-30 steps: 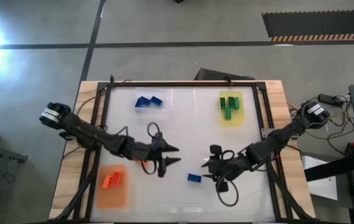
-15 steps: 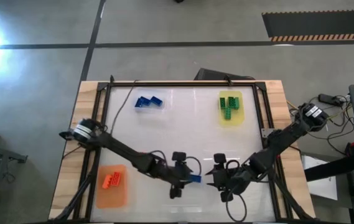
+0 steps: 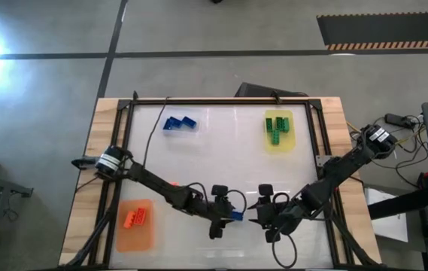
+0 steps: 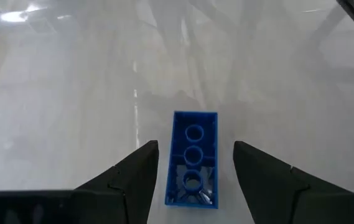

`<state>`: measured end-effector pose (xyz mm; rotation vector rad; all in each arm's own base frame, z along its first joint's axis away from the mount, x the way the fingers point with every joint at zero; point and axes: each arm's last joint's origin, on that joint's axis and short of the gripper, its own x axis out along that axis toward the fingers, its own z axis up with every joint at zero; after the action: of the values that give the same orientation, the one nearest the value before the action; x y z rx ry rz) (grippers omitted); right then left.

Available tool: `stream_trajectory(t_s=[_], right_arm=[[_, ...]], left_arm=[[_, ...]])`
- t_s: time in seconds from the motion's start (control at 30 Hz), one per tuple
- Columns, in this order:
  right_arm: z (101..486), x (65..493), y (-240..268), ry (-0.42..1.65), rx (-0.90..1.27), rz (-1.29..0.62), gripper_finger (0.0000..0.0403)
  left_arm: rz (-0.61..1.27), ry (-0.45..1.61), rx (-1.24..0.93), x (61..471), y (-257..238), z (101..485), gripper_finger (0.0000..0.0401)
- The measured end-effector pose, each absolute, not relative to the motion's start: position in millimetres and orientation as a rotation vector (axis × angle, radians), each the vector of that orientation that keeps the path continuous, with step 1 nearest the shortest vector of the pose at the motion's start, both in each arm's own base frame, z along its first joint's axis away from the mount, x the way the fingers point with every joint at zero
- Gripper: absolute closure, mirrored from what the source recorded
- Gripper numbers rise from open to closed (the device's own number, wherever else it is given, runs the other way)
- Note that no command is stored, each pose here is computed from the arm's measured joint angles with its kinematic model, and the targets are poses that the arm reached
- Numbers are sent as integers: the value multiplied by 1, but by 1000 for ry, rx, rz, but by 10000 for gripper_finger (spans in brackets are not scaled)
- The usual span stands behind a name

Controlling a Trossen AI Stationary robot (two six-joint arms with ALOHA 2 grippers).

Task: Sort & place blocks by color
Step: Put the blue game piece into the transparent bin

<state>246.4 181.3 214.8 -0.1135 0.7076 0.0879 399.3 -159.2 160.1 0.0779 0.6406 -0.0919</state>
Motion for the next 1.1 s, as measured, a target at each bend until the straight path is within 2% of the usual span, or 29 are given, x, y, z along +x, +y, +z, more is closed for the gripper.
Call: stream_trajectory(t_s=[0.27,0.53,0.87,1.1], right_arm=[[215,246,181,708,-117,89,236],[214,247,181,704,-149,83,236],[213,247,181,706,-150,82,236],[207,244,179,716,-164,69,236]], left_arm=[[-141,617,29,400,-153,154,208],[-111,611,38,400,-152,154,204],[-97,621,17,403,-151,141,117],[-98,627,15,407,-153,122,115]])
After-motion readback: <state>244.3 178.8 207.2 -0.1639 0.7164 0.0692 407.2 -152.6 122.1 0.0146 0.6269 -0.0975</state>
